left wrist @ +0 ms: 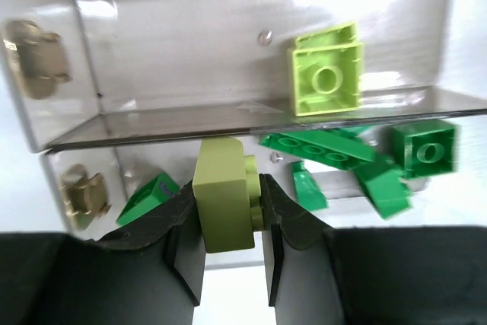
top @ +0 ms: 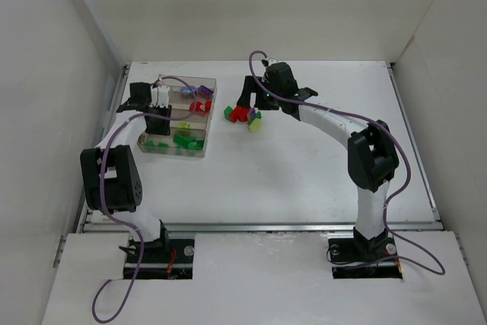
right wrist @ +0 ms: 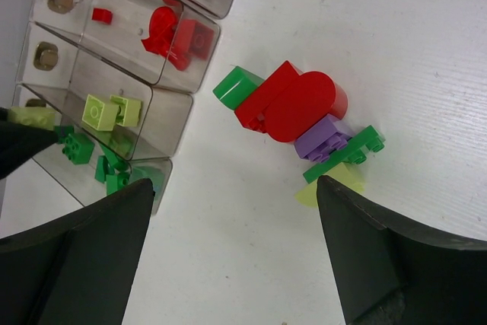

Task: Sort the legos into containers by color

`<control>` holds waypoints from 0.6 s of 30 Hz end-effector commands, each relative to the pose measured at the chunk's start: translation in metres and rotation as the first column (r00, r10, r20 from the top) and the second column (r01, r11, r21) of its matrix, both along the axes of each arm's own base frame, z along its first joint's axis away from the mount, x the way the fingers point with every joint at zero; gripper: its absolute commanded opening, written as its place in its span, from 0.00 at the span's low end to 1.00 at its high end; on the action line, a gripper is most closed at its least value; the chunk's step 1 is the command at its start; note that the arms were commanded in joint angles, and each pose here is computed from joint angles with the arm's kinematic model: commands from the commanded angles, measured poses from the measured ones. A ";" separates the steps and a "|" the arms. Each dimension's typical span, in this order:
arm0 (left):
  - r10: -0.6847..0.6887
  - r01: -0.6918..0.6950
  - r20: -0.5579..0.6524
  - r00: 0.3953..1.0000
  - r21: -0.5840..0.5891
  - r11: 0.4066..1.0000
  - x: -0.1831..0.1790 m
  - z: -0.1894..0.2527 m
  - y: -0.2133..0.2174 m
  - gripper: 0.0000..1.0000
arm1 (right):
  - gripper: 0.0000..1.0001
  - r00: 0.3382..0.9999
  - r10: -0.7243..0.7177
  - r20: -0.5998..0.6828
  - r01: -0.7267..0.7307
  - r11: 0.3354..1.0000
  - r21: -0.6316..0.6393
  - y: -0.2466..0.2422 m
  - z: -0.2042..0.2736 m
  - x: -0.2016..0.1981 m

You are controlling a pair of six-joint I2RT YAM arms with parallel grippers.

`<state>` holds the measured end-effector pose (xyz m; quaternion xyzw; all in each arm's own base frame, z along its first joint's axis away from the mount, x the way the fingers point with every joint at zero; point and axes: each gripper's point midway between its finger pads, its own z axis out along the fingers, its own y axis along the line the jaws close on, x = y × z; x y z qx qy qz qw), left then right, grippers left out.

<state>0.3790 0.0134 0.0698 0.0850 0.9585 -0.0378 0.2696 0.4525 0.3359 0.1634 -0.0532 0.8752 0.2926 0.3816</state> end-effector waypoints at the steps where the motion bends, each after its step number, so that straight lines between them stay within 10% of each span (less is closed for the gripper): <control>1: 0.008 -0.002 0.124 0.992 -0.049 0.999 0.012 0.055 -0.008 0.06 | 0.93 0.999 0.012 0.051 -0.013 1.000 0.021 0.004 0.017 0.009; 8: 0.062 -0.038 0.269 0.961 -0.095 0.995 0.046 0.086 -0.010 0.14 | 0.93 0.999 -0.018 0.041 0.018 1.000 -0.007 -0.002 0.014 0.012; 18: 0.075 -0.060 0.166 0.983 -0.095 0.994 0.068 0.043 -0.006 0.33 | 0.94 0.997 -0.057 0.042 0.059 0.998 -0.037 -0.007 0.014 0.020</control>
